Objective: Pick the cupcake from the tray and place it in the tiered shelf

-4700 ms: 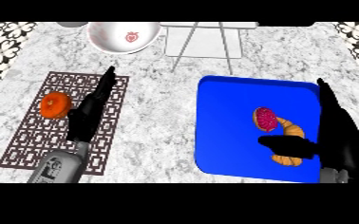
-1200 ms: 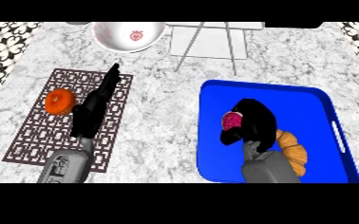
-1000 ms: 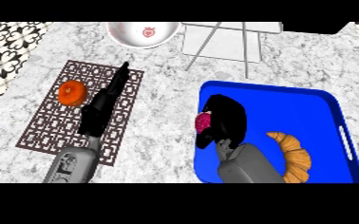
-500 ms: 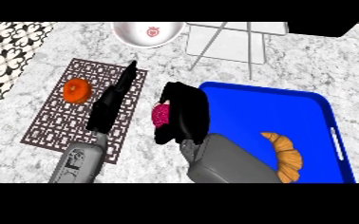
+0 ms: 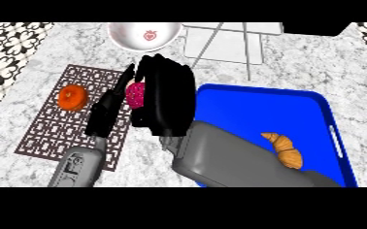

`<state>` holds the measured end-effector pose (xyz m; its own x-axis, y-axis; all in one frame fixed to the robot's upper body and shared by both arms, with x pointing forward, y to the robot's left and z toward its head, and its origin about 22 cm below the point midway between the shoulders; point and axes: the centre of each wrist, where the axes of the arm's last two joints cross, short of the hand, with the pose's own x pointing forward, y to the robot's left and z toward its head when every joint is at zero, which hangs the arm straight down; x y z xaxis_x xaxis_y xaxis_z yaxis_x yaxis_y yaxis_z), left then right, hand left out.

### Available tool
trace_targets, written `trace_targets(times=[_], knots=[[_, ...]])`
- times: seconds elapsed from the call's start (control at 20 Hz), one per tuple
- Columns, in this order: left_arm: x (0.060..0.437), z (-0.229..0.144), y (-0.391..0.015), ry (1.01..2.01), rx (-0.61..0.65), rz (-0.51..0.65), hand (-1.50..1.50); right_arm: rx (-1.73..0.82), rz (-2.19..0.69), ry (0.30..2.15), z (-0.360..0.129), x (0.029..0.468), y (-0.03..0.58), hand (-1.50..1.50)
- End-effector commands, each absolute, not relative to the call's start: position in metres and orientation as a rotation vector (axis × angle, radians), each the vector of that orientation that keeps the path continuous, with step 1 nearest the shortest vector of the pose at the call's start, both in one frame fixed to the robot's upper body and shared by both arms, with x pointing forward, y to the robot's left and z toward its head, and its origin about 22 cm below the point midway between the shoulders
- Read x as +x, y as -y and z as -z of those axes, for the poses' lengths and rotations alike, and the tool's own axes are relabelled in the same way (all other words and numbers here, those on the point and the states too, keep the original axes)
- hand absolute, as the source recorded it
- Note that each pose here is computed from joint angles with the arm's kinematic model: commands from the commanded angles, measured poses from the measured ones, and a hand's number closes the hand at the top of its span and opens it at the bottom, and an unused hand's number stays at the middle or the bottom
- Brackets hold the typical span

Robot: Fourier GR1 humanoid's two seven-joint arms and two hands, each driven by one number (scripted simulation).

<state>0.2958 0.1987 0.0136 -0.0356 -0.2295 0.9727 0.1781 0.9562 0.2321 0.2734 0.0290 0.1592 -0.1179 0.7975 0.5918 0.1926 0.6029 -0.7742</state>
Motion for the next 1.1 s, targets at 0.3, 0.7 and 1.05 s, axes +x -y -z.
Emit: trace_targets(times=[0.3, 0.7, 1.05], knots=[[0.3, -0.019, -0.208, 1.557, 0.067, 0.296, 0.0, -1.037, -0.305, 1.618, -0.231, 0.291, -0.055, 1.5], [0.292, -0.001, -0.215, 1.569, 0.066, 0.296, 0.0, -1.19, -0.225, 1.611, -0.28, 0.31, -0.061, 1.5], [0.296, -0.017, -0.208, 1.594, 0.095, 0.268, 0.0, -1.297, -0.155, 1.573, -0.305, 0.331, -0.061, 1.5]])
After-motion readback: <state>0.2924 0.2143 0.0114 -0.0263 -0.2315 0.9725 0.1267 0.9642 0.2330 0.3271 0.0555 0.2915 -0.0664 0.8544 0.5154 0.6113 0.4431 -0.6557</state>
